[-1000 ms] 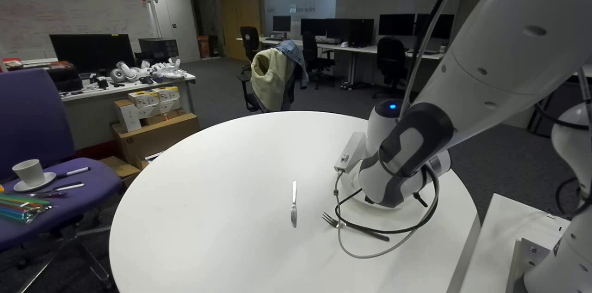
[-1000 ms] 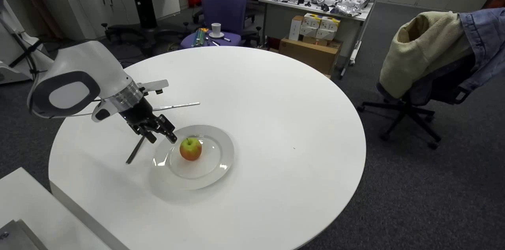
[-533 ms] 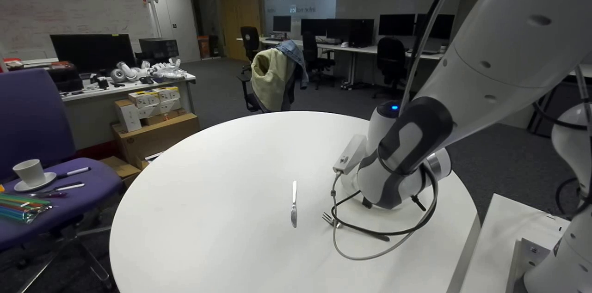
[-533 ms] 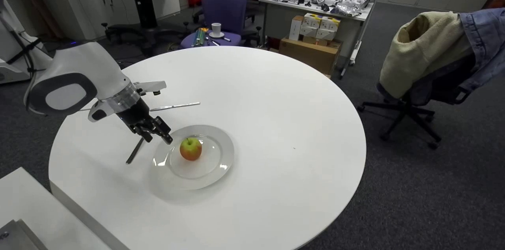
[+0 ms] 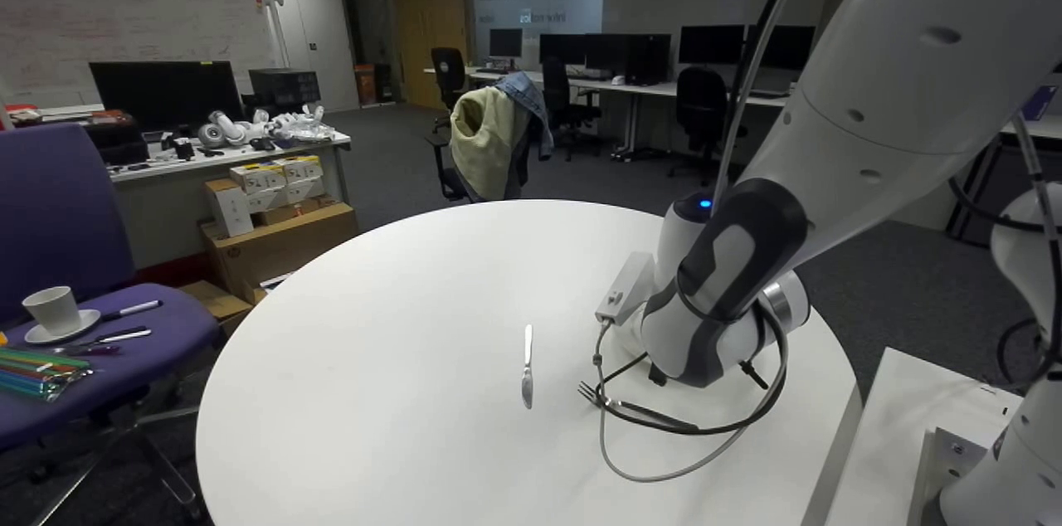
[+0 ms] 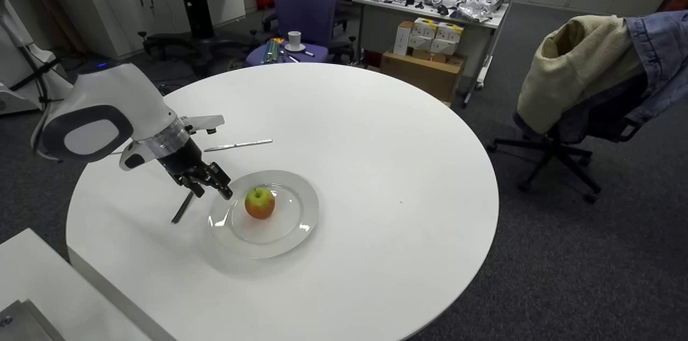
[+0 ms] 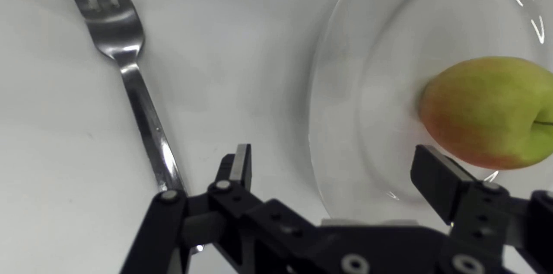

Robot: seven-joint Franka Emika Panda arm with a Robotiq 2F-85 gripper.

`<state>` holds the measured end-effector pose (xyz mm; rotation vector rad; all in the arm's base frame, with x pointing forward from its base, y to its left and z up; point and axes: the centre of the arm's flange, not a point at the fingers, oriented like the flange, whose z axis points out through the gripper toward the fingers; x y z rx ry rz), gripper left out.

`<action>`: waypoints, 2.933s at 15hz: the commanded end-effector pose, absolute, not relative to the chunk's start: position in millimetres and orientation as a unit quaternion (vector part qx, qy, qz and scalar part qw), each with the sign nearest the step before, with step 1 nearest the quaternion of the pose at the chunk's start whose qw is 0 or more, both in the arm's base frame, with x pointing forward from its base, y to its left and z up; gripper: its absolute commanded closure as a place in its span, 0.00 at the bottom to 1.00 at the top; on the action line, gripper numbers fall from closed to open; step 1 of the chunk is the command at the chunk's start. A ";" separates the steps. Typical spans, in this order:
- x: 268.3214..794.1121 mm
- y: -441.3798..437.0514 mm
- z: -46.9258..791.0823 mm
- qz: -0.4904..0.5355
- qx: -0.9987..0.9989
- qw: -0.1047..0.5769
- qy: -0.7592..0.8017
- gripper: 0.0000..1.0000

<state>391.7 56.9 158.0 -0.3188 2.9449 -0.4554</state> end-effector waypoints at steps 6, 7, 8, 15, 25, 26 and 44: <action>391.3 50.8 148.3 -0.144 -0.114 0.063 0.981 0.00; 391.0 50.3 147.4 -0.145 -0.114 0.061 0.981 0.00; 390.7 50.2 146.6 -0.146 -0.115 0.059 0.981 0.00; 389.7 49.1 143.5 -0.142 -0.114 0.060 0.981 0.10; 389.5 43.2 141.5 -0.088 -0.098 0.124 0.983 0.00; 389.6 43.2 141.8 -0.084 -0.098 0.125 0.984 0.00; 380.1 19.1 130.6 -0.029 -0.081 0.103 0.991 0.00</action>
